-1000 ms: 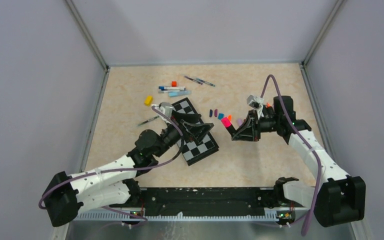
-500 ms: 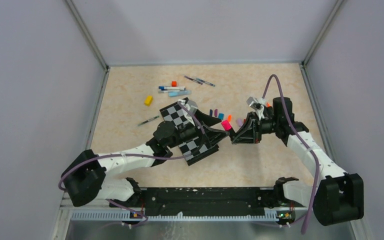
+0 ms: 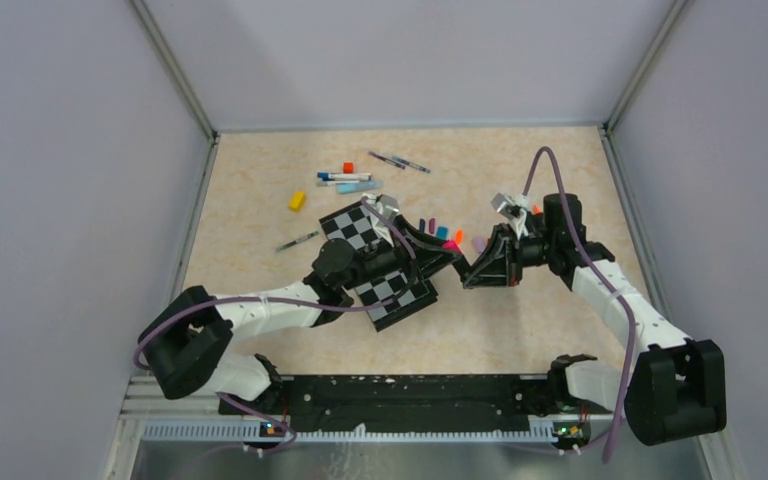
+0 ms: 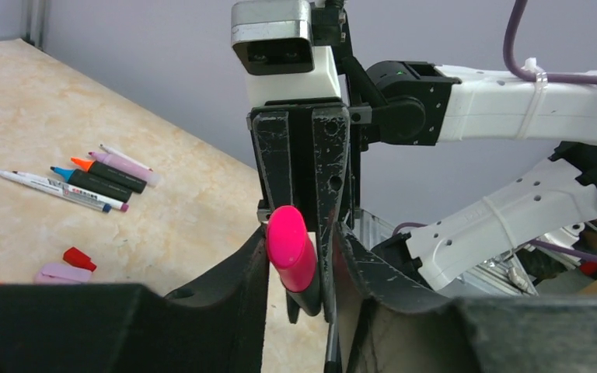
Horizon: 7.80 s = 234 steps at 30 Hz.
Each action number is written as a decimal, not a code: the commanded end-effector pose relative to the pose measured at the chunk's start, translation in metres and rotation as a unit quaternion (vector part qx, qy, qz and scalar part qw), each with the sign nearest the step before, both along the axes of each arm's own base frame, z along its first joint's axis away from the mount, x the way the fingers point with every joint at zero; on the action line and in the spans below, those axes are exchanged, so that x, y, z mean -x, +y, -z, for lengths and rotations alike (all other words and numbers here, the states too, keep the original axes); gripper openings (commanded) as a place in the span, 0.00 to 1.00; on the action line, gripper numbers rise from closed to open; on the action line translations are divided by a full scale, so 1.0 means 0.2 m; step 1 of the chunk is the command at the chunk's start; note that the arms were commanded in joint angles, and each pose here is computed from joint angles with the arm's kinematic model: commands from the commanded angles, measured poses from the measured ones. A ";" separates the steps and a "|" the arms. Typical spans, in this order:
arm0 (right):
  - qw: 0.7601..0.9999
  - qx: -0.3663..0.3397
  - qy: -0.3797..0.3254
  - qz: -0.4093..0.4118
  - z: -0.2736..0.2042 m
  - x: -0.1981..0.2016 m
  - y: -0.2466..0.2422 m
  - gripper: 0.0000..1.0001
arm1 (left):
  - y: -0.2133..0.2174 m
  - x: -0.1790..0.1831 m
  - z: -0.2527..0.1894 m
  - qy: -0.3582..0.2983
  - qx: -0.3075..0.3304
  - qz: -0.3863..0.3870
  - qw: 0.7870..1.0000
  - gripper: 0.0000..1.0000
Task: Open the pen caps
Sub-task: Open the pen cap from the pen, then place the pen at the center of the board, then place the pen cap at the center of the board.
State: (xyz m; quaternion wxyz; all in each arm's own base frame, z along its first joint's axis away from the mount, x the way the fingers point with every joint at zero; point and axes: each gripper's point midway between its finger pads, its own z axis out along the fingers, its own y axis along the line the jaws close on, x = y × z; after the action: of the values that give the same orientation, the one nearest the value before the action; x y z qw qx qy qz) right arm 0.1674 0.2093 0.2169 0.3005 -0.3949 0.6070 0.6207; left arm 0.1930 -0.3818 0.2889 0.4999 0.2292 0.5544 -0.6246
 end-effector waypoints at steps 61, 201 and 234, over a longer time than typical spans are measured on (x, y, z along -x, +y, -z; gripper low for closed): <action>0.934 0.197 -0.082 0.287 0.32 -0.46 -0.39 0.00 | 0.65 -0.38 -0.55 -0.060 0.117 -0.136 0.982 0.00; 0.834 0.162 0.065 0.524 0.23 -0.84 -1.17 0.43 | -0.87 -0.89 1.06 0.108 -0.399 -0.192 0.890 0.30; 0.872 0.143 0.026 0.468 0.22 -0.78 -1.07 0.43 | -0.01 -0.64 0.19 -0.040 -0.301 -0.291 0.907 0.88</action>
State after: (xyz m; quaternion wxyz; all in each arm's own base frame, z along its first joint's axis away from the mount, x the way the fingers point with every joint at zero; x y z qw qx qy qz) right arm 0.3224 -0.0054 0.1580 0.4534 -0.0462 0.8280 0.3267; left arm 0.3240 -0.4260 0.2382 0.5573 0.2468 0.7479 -0.2629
